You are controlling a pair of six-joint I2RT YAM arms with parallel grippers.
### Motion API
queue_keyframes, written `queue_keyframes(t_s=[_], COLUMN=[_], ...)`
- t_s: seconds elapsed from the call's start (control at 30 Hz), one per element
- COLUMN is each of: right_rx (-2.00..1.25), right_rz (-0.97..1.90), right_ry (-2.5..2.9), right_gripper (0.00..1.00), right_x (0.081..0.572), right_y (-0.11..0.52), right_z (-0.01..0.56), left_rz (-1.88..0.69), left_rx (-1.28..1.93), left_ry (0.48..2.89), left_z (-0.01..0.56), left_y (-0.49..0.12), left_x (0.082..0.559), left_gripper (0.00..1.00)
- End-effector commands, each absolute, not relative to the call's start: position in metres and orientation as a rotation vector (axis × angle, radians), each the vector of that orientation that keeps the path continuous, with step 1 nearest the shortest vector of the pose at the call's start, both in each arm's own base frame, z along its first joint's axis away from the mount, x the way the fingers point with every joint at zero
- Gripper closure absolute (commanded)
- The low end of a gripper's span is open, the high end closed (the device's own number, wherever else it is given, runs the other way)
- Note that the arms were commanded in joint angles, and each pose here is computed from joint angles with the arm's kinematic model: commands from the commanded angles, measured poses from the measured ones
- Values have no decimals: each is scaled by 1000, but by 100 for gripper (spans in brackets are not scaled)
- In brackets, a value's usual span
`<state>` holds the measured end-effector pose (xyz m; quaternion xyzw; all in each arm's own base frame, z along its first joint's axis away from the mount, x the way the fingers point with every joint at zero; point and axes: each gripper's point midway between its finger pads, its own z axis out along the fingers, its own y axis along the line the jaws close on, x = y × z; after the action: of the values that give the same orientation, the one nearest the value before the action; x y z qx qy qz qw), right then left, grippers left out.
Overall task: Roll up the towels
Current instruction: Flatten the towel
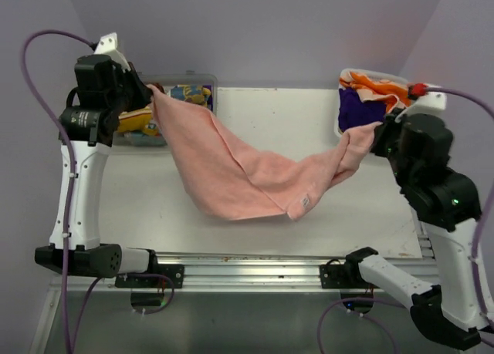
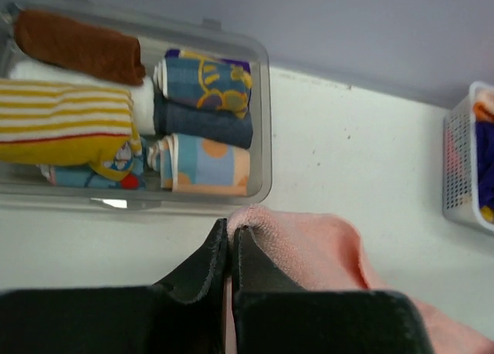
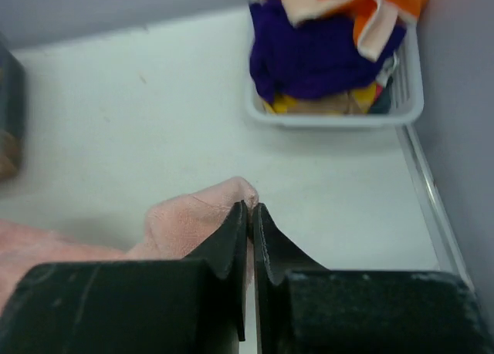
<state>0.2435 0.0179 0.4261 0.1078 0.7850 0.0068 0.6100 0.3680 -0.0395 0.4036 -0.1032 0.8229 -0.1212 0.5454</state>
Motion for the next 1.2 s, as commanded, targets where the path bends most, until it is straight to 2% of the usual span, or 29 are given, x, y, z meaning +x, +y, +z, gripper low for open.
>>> queue_keyframes(t_s=[0.0, 0.03, 0.07, 0.1, 0.13, 0.17, 0.2, 0.27, 0.33, 0.4, 0.63, 0.73, 0.87, 1.03, 1.17], right_rx=[275, 259, 239, 228, 207, 219, 213, 207, 188, 150, -62, -132, -317, -425, -469], right_rz=[-207, -223, -252, -269, -310, -314, -275, -165, -6, 54, 146, 211, 229, 158, 158], right_ry=[2105, 2153, 2224, 2275, 2355, 2387, 2406, 2385, 2366, 2391, 2537, 2609, 2622, 2681, 2708], right_gripper=[100, 85, 69, 54, 35, 31, 27, 26, 23, 23, 23, 23, 21, 20, 28], right_x=[263, 268, 271, 274, 281, 280, 280, 280, 275, 269, 215, 189, 167, 153, 143], right_y=[12, 15, 16, 19, 22, 24, 30, 42, 61, 75, 152, 182, 227, 249, 259], right_z=[319, 302, 279, 266, 246, 239, 234, 231, 232, 218, 154, 116, 98, 57, 38], left_rz=[-330, -323, -313, -291, -272, -262, -263, -272, -241, -235, -187, -219, -206, -109, -125], left_rx=[-222, -211, -213, -227, -234, -243, -242, -242, -274, -292, -499, -574, -649, -735, -741], left_ry=[2140, 2184, 2241, 2322, 2361, 2400, 2413, 2355, 2340, 2343, 2541, 2570, 2616, 2634, 2624], left_z=[314, 294, 272, 241, 229, 220, 216, 229, 228, 229, 136, 111, 88, 82, 82], left_y=[-50, -51, -51, -49, -47, -46, -47, -46, -41, -39, -32, -36, -36, -25, -27], left_x=[399, 405, 409, 417, 419, 417, 416, 407, 396, 378, 274, 251, 239, 238, 243], left_gripper=[100, 100, 93, 74, 63, 55, 41, 22, 16, 17, 25, 26, 27, 27, 27])
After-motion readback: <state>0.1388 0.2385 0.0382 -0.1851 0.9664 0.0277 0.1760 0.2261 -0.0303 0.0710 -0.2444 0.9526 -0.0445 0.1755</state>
